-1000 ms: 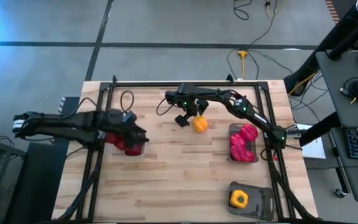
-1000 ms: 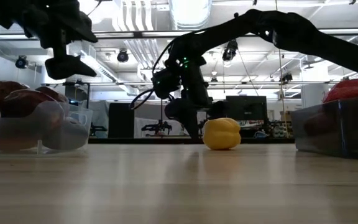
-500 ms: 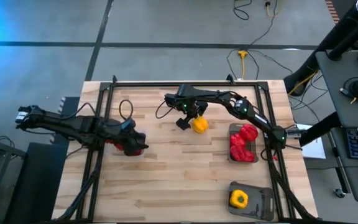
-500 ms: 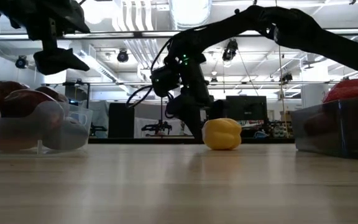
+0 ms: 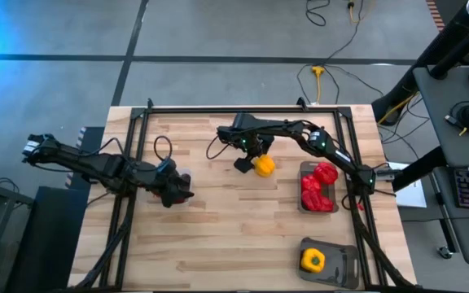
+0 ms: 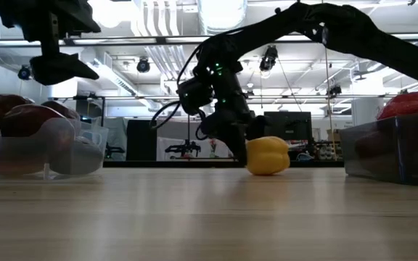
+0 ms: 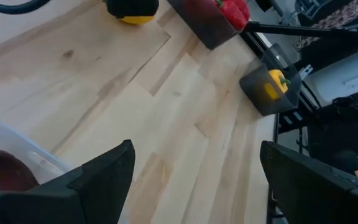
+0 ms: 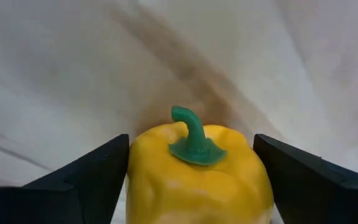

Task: Sort produce into baskets
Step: Put the yellow bell pepper in the bottom black bin

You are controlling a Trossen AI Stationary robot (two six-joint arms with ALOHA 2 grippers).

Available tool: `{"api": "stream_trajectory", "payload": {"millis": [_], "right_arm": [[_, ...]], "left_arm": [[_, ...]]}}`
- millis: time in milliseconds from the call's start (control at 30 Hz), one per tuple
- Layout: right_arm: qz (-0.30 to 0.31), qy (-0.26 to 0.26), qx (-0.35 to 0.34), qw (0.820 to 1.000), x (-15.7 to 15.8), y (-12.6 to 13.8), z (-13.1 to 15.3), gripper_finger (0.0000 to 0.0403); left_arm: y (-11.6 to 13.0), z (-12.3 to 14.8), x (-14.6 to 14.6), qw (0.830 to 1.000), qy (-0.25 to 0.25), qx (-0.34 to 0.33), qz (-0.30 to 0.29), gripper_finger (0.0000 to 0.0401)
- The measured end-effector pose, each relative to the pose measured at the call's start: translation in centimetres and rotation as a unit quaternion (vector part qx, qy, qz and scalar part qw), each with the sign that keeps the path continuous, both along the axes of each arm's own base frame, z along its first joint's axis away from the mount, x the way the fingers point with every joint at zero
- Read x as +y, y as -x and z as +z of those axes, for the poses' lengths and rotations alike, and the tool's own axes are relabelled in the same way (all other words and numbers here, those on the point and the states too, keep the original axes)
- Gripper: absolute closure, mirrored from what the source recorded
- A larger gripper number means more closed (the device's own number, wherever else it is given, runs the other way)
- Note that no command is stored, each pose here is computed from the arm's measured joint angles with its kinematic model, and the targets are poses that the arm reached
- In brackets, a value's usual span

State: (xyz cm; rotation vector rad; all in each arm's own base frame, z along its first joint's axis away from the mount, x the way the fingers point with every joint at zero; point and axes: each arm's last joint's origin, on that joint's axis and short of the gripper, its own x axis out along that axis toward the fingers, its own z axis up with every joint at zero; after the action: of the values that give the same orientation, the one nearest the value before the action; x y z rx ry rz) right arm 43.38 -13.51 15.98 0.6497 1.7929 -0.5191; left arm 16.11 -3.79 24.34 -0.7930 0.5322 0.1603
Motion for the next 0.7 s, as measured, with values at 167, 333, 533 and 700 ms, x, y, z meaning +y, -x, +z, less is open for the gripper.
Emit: {"api": "stream_trajectory", "payload": {"millis": [167,333,533,700], "right_arm": [[-0.008,-0.011,0.016,1.0,0.8,0.2,-0.6,0.0091],[-0.013,-0.011,0.001,1.0,1.7,0.0,0.2,0.0095],[0.021,0.006,-0.05,0.999,4.4,0.3,4.9,0.0105],[0.096,0.059,-0.11,0.988,9.7,2.4,11.3,0.0121]], "left_arm": [[0.3,0.1,-1.3,1.0,0.004,-0.007,-0.008,0.0074],[0.6,0.1,-2.3,1.0,-0.007,-0.016,-0.011,0.0074],[0.2,-0.1,-2.8,1.0,-0.007,-0.014,-0.012,0.0074],[-0.5,-0.1,-3.2,1.0,0.003,-0.029,-0.009,0.0074]]}}
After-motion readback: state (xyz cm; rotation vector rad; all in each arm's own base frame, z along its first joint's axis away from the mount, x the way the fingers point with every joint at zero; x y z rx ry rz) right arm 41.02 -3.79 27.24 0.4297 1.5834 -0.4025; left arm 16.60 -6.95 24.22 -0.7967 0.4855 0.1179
